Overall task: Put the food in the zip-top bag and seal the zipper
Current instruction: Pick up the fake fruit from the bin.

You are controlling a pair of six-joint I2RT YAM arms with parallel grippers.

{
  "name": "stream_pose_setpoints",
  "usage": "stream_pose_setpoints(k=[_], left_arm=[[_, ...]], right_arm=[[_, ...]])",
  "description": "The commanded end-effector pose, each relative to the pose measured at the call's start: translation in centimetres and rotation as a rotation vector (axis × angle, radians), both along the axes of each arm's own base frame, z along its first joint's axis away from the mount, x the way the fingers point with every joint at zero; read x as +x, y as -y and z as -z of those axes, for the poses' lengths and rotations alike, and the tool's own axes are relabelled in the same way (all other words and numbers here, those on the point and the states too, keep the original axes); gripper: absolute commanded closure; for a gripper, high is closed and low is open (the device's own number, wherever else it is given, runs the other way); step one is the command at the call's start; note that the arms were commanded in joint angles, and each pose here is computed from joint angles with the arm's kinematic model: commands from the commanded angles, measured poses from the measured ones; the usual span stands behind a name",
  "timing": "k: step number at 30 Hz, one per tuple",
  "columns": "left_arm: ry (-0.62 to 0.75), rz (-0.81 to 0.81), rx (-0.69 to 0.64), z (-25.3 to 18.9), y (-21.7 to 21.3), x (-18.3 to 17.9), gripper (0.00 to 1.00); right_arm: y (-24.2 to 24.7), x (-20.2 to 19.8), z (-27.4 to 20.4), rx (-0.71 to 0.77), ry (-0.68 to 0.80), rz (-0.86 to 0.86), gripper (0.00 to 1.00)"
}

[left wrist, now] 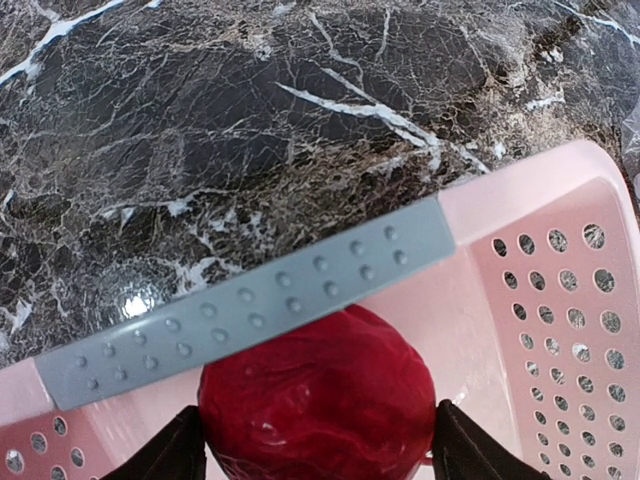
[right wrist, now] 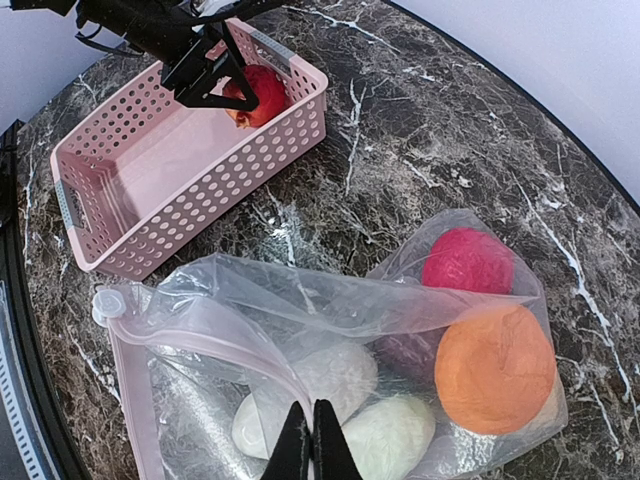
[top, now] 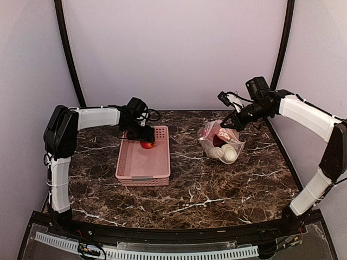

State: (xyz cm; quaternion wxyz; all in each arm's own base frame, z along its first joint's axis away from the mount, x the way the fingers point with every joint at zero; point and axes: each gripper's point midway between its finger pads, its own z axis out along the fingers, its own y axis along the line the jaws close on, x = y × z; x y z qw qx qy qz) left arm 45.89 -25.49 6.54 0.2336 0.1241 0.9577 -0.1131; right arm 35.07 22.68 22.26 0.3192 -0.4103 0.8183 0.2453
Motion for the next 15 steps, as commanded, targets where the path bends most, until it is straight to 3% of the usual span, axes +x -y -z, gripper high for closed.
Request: stream_pose_setpoints(k=[1,15], left_arm=[[-0.022,0.009,0.0,0.7,-0.2,-0.4,0.26],[0.002,0.022,-0.004,-1.2,-0.3,-0.5,0.37]], right_arm=[[-0.1,0.4,-0.5,0.008,0.014,-0.003,1.0],[0.1,0.1,-1.2,0.009,0.035,-0.003,1.0]])
